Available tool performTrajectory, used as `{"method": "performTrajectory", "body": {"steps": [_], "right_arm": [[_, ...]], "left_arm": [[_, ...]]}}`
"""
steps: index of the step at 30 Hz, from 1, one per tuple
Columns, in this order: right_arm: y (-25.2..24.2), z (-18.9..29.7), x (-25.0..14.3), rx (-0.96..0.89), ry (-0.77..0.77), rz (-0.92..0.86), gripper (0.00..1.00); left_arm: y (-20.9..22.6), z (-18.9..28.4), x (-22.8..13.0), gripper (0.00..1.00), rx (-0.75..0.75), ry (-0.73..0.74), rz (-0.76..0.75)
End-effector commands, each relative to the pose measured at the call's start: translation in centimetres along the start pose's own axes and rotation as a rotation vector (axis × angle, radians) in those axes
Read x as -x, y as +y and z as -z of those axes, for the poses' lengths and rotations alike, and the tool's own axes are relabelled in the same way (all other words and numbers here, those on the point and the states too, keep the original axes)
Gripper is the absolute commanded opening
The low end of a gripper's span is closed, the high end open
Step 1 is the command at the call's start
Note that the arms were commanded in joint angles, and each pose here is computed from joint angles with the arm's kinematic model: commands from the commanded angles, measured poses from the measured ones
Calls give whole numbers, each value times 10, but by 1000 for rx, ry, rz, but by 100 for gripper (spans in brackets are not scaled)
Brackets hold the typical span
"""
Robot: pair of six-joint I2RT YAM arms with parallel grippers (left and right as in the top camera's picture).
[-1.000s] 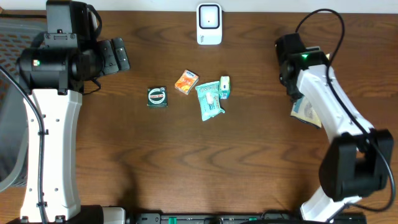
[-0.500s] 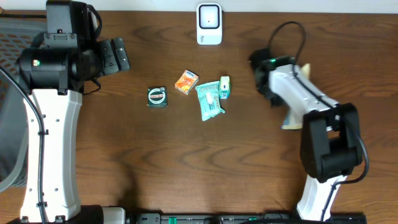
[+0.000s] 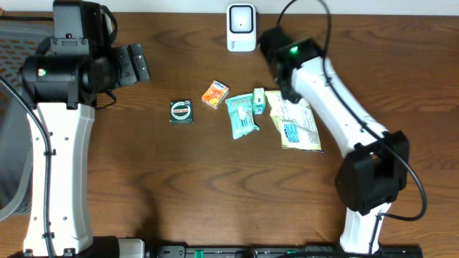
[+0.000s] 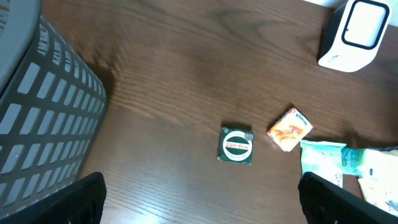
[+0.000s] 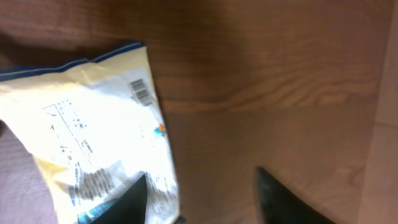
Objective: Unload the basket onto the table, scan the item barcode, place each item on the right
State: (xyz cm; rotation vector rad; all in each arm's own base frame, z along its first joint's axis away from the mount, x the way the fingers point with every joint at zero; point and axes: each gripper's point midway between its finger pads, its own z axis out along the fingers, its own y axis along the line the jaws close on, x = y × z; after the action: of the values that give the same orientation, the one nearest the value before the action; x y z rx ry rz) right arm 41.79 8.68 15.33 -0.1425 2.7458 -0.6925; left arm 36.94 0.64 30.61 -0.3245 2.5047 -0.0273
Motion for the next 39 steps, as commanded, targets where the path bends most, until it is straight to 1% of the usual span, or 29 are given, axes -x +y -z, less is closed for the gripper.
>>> {"method": "performTrajectory", "body": {"steps": [1,5,7,10,12,16,21,27,28,29,30,31,32,33,36,39], "right_arm": [[-2,6,2,112,20,61,65],[42,9,-18,376,105,118,73],[60,7,-28,450,135,137,75],[72,-8,-40,397,142,175,93],[76,-21,-47,331,138,178,99],[84,-38,-60,231,122,183,99],[92,-51,-71,174,105,152,99],[98,-80,-94,146,115,137,98],[97,-86,-97,134,114,136,95],[96,-91,-101,127,116,135,88],[95,-94,-104,125,120,131,69],[94,-96,-105,124,124,128,37],[94,-97,-106,124,127,127,8],[95,-97,-106,131,129,126,1],[98,-90,-100,174,124,109,1],[94,-74,-84,252,117,60,1]], "left_arm": [[1,-2,-1,98,7,7,-4],[1,-2,-1,98,7,7,-4],[1,-2,-1,98,7,7,-4],[1,-2,-1,98,7,6,-3],[1,-2,-1,98,7,7,-4],[1,-2,-1,98,7,7,-4],[1,-2,-1,98,7,7,-4],[1,-2,-1,98,7,7,-4],[1,-2,-1,97,7,7,-4],[1,-2,-1,98,7,7,-4],[1,-2,-1,98,7,7,-4],[1,-2,-1,98,7,7,-4],[1,-2,-1,98,7,7,-4],[1,-2,-1,98,7,7,-4],[1,-2,-1,98,7,7,-4],[1,-2,-1,98,7,7,-4]]}}
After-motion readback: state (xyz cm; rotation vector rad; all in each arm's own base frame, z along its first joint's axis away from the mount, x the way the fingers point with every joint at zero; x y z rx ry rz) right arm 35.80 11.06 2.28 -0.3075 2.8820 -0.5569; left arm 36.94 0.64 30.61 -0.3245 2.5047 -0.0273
